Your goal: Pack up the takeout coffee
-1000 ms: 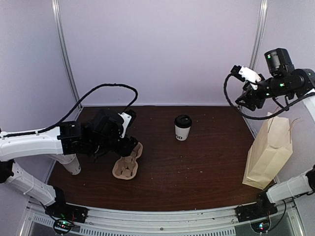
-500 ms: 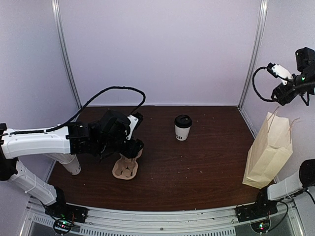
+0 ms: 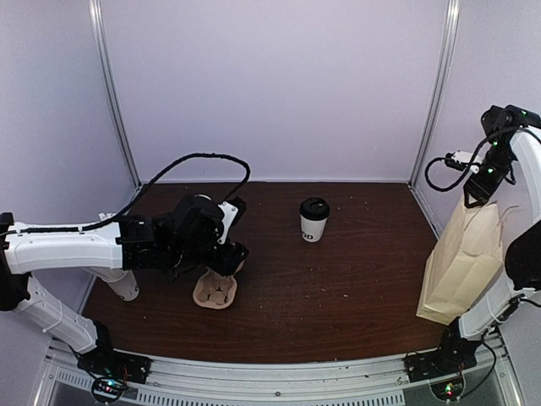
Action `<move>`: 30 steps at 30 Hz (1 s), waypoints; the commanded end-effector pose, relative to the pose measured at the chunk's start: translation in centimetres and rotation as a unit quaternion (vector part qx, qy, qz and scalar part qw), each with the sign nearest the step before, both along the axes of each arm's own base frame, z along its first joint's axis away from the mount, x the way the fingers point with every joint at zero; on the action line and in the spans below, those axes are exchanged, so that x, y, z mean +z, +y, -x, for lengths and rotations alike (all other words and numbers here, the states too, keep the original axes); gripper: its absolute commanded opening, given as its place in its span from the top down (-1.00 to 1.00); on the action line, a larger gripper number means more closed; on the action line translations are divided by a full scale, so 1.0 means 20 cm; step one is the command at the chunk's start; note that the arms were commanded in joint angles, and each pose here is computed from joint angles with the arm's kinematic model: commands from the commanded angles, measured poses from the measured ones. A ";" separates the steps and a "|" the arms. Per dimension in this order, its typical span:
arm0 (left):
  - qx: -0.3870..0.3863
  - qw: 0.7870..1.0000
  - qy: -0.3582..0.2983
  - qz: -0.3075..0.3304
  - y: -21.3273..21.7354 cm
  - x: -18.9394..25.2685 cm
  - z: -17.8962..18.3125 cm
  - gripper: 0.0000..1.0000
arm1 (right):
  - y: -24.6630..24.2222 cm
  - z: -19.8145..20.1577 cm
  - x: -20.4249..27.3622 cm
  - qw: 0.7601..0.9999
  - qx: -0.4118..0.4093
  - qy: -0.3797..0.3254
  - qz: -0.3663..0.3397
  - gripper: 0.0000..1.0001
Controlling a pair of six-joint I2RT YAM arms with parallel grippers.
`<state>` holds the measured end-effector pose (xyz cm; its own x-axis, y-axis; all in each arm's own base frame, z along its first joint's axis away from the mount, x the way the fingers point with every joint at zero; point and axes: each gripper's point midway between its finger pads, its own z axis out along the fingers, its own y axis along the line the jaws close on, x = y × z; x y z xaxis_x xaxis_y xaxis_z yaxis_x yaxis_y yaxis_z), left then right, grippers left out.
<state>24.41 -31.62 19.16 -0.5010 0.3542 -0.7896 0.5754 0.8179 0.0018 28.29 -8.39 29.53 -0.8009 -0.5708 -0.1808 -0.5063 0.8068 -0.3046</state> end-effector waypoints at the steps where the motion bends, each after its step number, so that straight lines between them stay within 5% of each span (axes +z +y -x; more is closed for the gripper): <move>1: 0.001 0.999 -0.007 0.034 -0.02 0.04 0.00 -0.18 | -0.03 0.00 -0.04 1.000 0.003 0.022 0.008 -0.16; 13: -0.004 0.999 0.001 0.037 -0.05 0.02 0.00 -0.18 | 0.07 -0.06 -0.07 0.998 0.031 0.028 -0.050 0.82; 21: -0.005 1.000 -0.004 0.029 -0.06 0.02 -0.02 -0.19 | 0.45 0.06 -0.01 0.982 0.162 0.025 -0.091 0.97; 30: 0.014 0.999 -0.005 0.028 0.01 0.03 -0.04 -0.19 | 1.02 0.20 0.01 0.920 0.382 0.033 -0.086 1.00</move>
